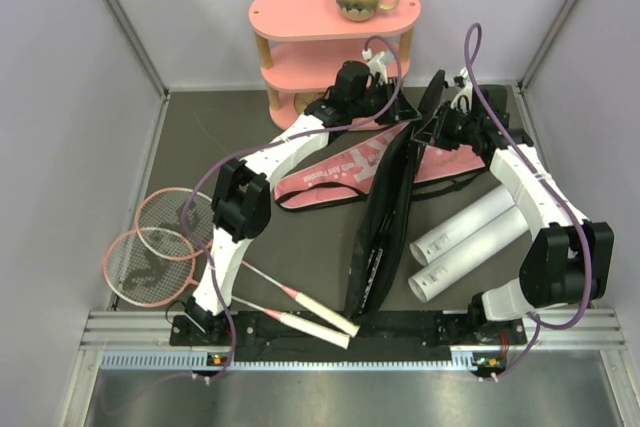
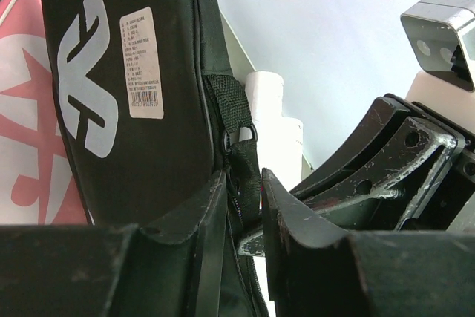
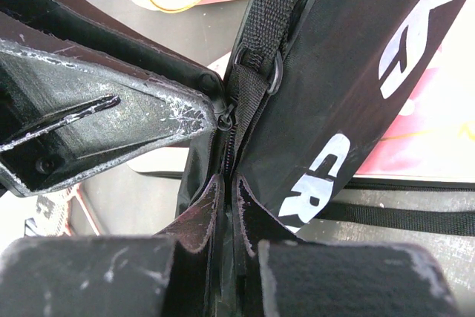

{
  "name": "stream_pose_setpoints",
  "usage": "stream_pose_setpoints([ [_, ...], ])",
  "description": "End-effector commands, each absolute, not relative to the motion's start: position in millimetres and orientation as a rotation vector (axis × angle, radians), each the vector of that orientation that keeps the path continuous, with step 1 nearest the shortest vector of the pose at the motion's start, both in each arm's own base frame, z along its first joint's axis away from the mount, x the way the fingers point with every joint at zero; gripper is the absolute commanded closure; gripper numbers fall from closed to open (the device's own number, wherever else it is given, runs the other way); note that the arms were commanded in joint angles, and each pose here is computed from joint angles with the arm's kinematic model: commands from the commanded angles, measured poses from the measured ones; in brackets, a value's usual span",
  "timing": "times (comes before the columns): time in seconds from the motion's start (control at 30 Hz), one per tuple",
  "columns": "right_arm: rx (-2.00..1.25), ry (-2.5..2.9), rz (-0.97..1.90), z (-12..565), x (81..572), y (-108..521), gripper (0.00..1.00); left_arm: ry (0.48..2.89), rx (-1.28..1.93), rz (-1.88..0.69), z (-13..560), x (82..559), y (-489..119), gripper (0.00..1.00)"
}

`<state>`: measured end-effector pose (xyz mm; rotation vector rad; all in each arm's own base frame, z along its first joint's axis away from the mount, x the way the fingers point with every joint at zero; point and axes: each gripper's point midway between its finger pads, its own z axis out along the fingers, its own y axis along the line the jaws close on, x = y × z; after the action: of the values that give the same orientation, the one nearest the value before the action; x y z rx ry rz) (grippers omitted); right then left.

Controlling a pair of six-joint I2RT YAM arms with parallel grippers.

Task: Pack up the badminton gear
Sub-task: Zip the racket bag at the center of the board.

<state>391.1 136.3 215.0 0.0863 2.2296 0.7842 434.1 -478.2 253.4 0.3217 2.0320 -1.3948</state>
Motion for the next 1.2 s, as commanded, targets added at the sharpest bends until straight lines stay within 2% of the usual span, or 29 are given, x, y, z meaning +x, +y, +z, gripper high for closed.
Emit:
stream_pose_setpoints([
  [0.0,0.042,2.165,0.843,238.8,387.9,143.8,1.0,1.975,0.331,-1.411,273.4,437.3,-484.4,0.71],
  [0.27,0.044,2.161,0.849,241.0,387.8,144.0,1.0,2.009,0.319,-1.401,264.2,441.5,-489.0,0.81],
  [0.33,0.039,2.161,0.854,241.2,387.1,145.6,1.0,2.006,0.327,-1.398,264.7,441.3,-488.9,0.88],
  [0.4,0.044,2.161,0.86,242.0,386.7,145.6,1.0,2.005,0.326,-1.38,264.5,443.3,-486.9,1.0],
  [0.43,0.061,2.161,0.852,241.6,387.2,143.8,0.99,1.996,0.331,-1.377,268.3,442.0,-486.4,1.0],
  [0.5,0.122,2.176,0.846,241.5,386.6,137.1,0.78,1.982,0.35,-1.369,270.3,441.7,-484.8,1.0],
  [0.53,0.148,2.176,0.864,246.8,386.3,132.9,0.62,1.961,0.357,-1.371,279.7,439.2,-483.7,1.0],
  [0.63,0.32,2.139,0.867,261.3,394.4,95.4,0.48,1.932,0.358,-1.369,287.8,435.6,-479.3,1.0],
  [0.73,0.401,2.103,0.808,274.6,408.8,71.8,0.39,1.919,0.366,-1.4,293.7,429.5,-479.8,1.0],
  [0.9,0.465,2.128,0.796,270.2,445.3,67.5,0.39,1.913,0.369,-1.429,299.1,422.9,-482.4,1.0],
  [1.17,0.481,2.201,0.697,246.2,466.9,96.2,0.4,1.894,0.381,-1.448,307.8,414.5,-483.1,1.0],
])
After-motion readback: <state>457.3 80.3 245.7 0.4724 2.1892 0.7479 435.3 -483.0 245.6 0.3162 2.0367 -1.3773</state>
